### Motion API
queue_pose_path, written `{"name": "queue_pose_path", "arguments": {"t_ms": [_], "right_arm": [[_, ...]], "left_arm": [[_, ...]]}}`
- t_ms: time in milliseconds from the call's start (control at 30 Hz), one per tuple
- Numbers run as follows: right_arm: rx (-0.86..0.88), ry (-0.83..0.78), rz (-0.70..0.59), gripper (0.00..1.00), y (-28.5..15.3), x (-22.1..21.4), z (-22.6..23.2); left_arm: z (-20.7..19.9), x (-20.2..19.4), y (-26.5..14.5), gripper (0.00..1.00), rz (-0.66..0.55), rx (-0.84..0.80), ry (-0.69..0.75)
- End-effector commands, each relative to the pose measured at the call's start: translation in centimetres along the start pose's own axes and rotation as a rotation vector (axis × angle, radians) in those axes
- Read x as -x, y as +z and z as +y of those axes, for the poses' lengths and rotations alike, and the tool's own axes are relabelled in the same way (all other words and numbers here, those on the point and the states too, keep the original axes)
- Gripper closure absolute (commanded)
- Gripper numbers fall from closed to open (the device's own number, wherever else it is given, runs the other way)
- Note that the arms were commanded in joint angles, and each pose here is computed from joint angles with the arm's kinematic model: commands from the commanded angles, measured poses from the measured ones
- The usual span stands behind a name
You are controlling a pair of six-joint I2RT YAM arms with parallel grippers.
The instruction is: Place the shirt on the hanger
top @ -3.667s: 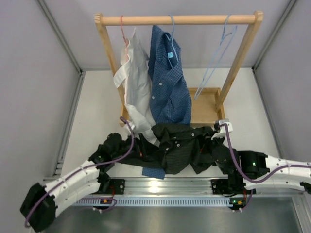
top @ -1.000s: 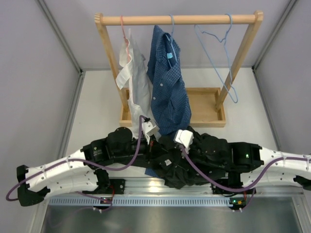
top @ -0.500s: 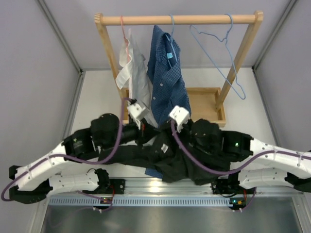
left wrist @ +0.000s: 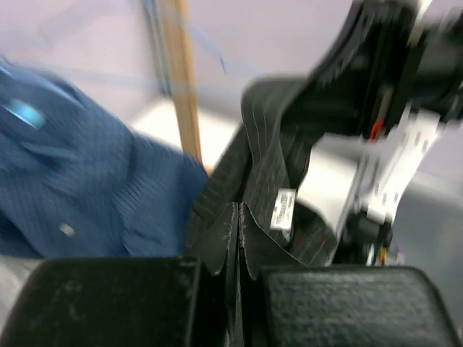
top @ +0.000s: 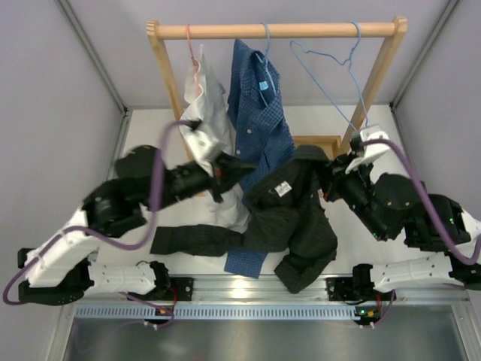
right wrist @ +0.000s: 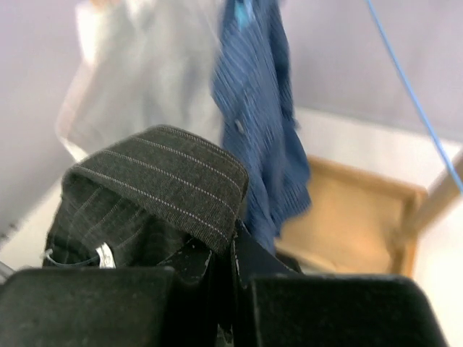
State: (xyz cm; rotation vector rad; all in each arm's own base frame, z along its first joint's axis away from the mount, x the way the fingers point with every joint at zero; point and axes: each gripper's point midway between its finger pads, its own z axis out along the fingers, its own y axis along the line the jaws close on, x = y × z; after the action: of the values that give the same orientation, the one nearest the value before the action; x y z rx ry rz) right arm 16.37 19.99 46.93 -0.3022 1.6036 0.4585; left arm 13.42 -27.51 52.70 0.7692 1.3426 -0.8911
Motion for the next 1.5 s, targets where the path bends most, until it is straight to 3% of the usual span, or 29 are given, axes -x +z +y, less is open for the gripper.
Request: {"name": "queue_pose_path", "arguments": {"t_ms": [0,33,67,133,167,200,233,267,367,533,700,1100,1267,1467], "right_arm": [[-0.118,0.036,0.1,1.0,-1.4,-6.8,-3.7],[-0.116,0.048,0.109,1.0,-1.6,-7.9,-4.0],[-0.114,0.05,0.128,1.0,-1.7,-9.5,-4.0],[-0.109,0.071,0.125,1.0,-2.2,-10.0,-4.8],[-0.111,0.081,0.121,1.0,-2.3,-10.0,-5.1],[-0.11,0.083,0.119,1.0,-2.4,-10.1,-5.3],[-0.113,0.088,0.114,1.0,-2.5,-10.0,-5.5],[-0.123,0.094,0.11,1.0,-2.6,-10.0,-5.8],[-0.155,0.08,0.099,1.0,-2.5,-10.1,-6.2],[-0.23,0.055,0.079,1.0,-2.0,-10.1,-6.7],[-0.238,0.049,0.067,1.0,-1.0,-10.3,-5.5],[-0.26,0.003,0.067,1.0,0.5,-10.4,-3.9],[-0.283,-0.012,0.096,1.0,1.5,-11.6,-4.0],[-0.262,-0.019,0.136,1.0,3.9,-12.6,-3.1]], "left_arm": [[-1.8,-9.5,2.5,1.0,0.188,-0.091,-0.016],[-2.1,-13.6,2.5,0.98,0.267,-0.103,-0.032],[-2.1,-15.1,2.2,0.91,0.288,-0.09,-0.073],[-2.2,-15.7,1.7,0.72,0.226,-0.094,-0.113],[-2.4,-19.2,1.4,0.45,0.273,-0.095,-0.149],[-2.6,-19.2,0.8,0.15,0.237,-0.102,-0.171],[-2.6,-19.0,1.1,0.02,0.189,-0.103,-0.195],[-2.7,-21.2,1.0,0.02,0.216,-0.085,-0.254],[-2.0,-22.2,1.4,0.02,0.161,-0.005,-0.425],[-2.6,-21.6,2.4,0.02,0.057,0.016,-0.761],[-3.0,-21.4,1.7,0.03,-0.053,-0.031,-0.97],[-2.3,-22.1,0.7,0.1,-0.148,-0.039,-1.119],[-1.9,-21.8,-0.5,0.02,-0.165,-0.025,-1.078],[-3.2,-23.0,-0.9,0.02,-0.115,-0.09,-1.022]]}}
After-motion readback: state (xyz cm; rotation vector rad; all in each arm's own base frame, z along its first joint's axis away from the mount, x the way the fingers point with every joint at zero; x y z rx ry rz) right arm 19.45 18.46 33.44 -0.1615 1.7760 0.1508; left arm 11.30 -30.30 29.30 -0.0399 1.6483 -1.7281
